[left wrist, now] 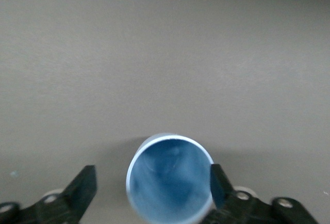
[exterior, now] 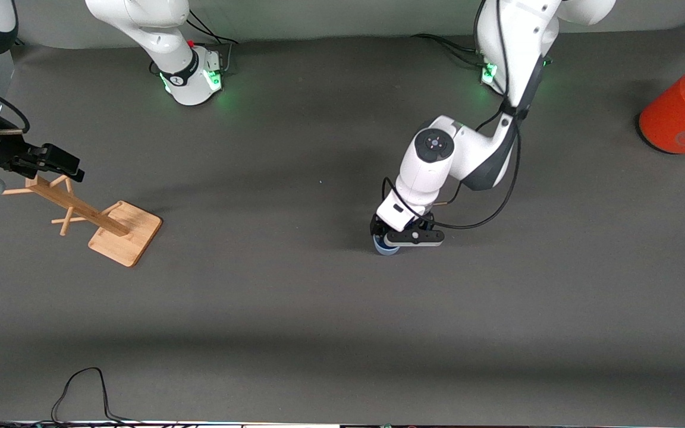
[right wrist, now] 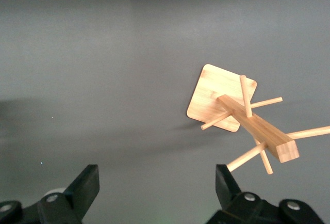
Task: Rotate and upright cup with both arms
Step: 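Lower the upright cup onto the table with the left gripper, then open the left gripper and draw it back from the cup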
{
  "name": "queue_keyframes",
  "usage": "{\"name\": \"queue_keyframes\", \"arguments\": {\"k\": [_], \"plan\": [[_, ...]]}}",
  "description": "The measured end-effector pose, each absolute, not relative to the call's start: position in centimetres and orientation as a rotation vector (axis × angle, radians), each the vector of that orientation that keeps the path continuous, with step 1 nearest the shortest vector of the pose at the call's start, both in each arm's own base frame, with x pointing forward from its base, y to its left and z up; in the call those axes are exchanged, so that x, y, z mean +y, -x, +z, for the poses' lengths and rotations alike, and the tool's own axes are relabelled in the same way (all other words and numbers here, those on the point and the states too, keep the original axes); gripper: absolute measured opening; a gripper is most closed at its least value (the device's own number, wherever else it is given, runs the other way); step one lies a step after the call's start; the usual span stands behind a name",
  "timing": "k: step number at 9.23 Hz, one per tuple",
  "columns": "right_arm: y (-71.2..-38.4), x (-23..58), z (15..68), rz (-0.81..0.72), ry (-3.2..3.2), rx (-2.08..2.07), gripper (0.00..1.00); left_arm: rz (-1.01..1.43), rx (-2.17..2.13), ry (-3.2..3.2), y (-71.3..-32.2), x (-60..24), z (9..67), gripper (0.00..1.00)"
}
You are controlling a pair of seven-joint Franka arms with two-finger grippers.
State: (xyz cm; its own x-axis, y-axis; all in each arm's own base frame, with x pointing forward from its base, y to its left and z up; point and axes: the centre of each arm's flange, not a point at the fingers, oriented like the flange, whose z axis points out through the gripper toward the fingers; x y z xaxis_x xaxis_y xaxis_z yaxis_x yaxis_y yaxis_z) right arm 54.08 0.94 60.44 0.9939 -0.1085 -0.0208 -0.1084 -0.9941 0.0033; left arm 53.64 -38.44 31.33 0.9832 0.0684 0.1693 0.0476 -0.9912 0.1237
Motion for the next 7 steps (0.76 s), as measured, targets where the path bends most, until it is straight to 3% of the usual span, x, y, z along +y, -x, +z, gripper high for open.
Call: {"name": "queue_keyframes", "arguments": {"k": [3, 7], "plan": [[-53.4, 1.2, 61.7, -0.001, -3.131, -0.183, 1.00, 0.156, 0.204, -3.072, -56.9, -31.6, 45.1, 1.00], [-53.6, 2.2, 60.9, -0.029, -3.140, -0.185, 1.00, 0.102, 0.257, -3.146, -60.4, -13.3, 51.2, 1.00]]}}
